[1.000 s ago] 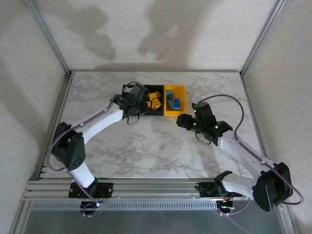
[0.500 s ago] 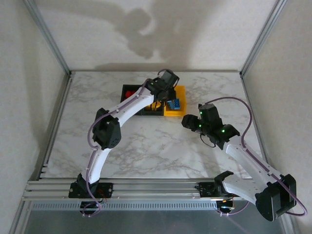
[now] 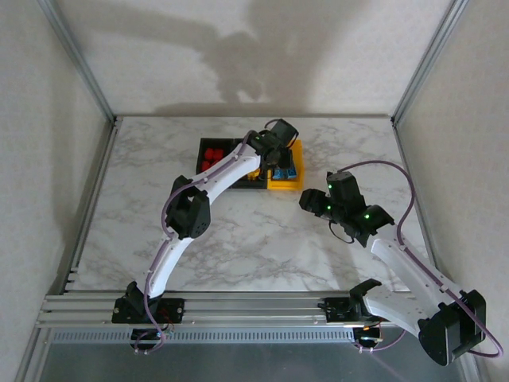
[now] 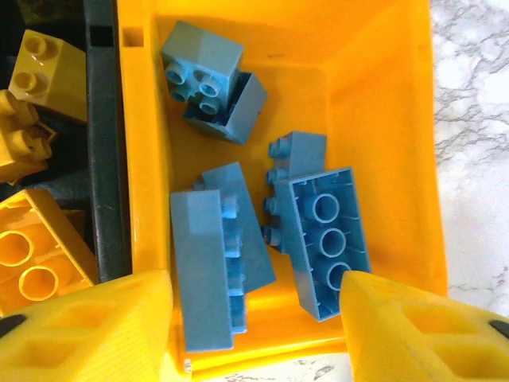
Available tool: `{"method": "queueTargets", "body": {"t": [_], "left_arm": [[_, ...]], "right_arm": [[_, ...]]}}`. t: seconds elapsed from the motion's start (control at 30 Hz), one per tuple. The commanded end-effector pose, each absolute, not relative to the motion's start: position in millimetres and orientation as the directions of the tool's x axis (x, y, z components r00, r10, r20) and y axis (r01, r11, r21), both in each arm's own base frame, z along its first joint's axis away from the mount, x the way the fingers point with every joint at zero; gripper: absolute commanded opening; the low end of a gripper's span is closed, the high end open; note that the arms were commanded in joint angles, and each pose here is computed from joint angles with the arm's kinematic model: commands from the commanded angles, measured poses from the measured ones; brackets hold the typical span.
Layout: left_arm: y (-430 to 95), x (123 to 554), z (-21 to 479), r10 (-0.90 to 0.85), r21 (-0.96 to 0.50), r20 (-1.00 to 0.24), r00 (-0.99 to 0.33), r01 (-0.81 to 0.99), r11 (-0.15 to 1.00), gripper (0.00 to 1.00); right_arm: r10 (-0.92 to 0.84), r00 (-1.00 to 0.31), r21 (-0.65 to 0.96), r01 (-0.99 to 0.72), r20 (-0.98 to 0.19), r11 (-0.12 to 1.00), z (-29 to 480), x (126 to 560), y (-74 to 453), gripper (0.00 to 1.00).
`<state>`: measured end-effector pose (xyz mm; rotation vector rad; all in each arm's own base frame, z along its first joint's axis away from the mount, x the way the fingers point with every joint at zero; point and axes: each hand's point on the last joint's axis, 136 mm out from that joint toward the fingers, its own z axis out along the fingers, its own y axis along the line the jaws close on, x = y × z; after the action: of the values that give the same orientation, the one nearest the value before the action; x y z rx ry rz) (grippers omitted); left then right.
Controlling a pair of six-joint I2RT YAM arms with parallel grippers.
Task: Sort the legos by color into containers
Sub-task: Place the lego in the container, then reset both arms
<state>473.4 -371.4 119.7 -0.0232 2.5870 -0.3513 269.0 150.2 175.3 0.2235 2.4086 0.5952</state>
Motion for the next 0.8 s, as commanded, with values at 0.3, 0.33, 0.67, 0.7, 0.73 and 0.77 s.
{"method": "queueTargets", "body": {"t": [0.3,0.33,0.67,0.7,0.73,0.77], "left_arm": [[-332.3,443.6,248.2,-0.15,-0.324,-0.702,-0.696,0.124,0.938,0.86],[-320.9,438.3,252.1,-0.164,-0.32,-0.72,-0.674,0.113,0.941,0.99],[-89.2,372.2,233.1,-0.404,-0.286,-0.843,-0.357,-0.339,0.896,1.0],[-64.7,363.0,232.6,-0.384,-0.261,-0.869,-0.311,-0.371,0.891,1.0],[-47.2,354.9,233.2,-0.356,-0.234,-0.895,-0.27,-0.397,0.888,1.0],[-25.6,343.1,228.9,-0.318,-0.194,-0.922,-0.222,-0.446,0.874,1.0]], "right_arm": [[0.323,-0.671,0.375,0.072,-0.667,0.924,195.2,306.4,124.6,0.81],[0.322,-0.652,0.359,0.082,-0.686,0.93,198.8,311.7,120.5,0.82],[0.098,-0.35,-0.03,0.342,-0.931,0.939,210.6,362.0,40.7,0.95],[0.062,-0.325,-0.08,0.406,-0.944,0.91,208.1,361.1,27.5,0.97],[0.025,-0.307,-0.122,0.452,-0.951,0.884,207.2,360.2,18.4,0.99],[-0.01,-0.299,-0.161,0.484,-0.954,0.86,205.1,359.5,10.8,0.99]]}}
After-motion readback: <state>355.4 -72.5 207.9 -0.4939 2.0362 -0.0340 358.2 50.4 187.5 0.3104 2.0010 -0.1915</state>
